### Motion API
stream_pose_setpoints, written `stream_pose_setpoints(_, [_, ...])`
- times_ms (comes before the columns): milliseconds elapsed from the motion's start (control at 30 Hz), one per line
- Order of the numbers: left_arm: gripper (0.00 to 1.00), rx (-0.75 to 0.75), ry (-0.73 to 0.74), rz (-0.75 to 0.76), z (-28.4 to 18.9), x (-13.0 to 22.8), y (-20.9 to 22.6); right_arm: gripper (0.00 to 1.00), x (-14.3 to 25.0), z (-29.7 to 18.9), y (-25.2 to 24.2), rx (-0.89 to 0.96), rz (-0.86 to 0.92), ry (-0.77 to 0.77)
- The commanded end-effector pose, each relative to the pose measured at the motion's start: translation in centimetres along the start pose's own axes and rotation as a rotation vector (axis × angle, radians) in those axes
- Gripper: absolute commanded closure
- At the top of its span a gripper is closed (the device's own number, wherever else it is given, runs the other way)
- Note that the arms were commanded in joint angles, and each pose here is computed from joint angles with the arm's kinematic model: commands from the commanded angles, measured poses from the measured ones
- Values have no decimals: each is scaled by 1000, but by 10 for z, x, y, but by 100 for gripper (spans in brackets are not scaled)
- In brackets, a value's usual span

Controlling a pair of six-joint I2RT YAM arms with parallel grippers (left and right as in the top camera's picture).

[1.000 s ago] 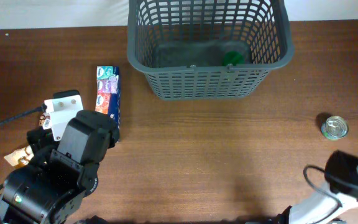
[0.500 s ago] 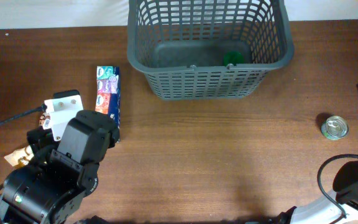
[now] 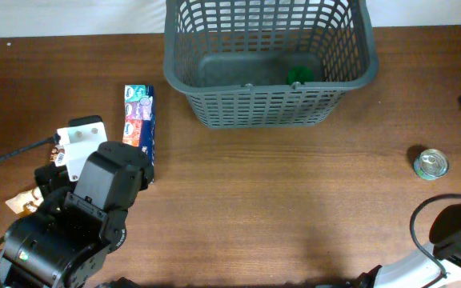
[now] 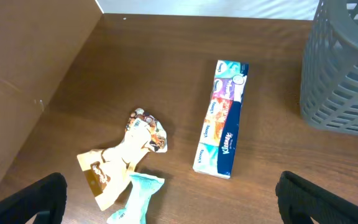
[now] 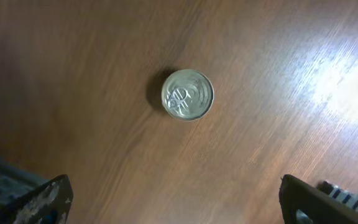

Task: Pack container
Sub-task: 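Withdraw the right gripper from the basket toward the tuna can, then lower the right gripper over the round tuna can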

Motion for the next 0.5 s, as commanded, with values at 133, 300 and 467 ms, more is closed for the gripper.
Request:
stream_pose_setpoints(133, [0, 7, 2, -5, -1, -2, 1, 1, -2, 65, 5, 67, 129, 170])
stream_pose_setpoints(300, [0, 8, 2, -4, -1, -2, 1, 1, -8, 95, 9, 87, 123, 224])
stream_pose_setpoints(467, [0, 8, 2, -4, -1, -2, 1, 1, -11, 115, 10, 121, 107, 250])
Point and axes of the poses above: each gripper's point midway between its finger pads, its own z axis out along the fingers, its own y axis along the line the jaws close on, x = y × z, the point moved 10 cm from there along -z, back along the fingers, and after that the axes turned 14 degrees about -z, right-handed, at the moved point
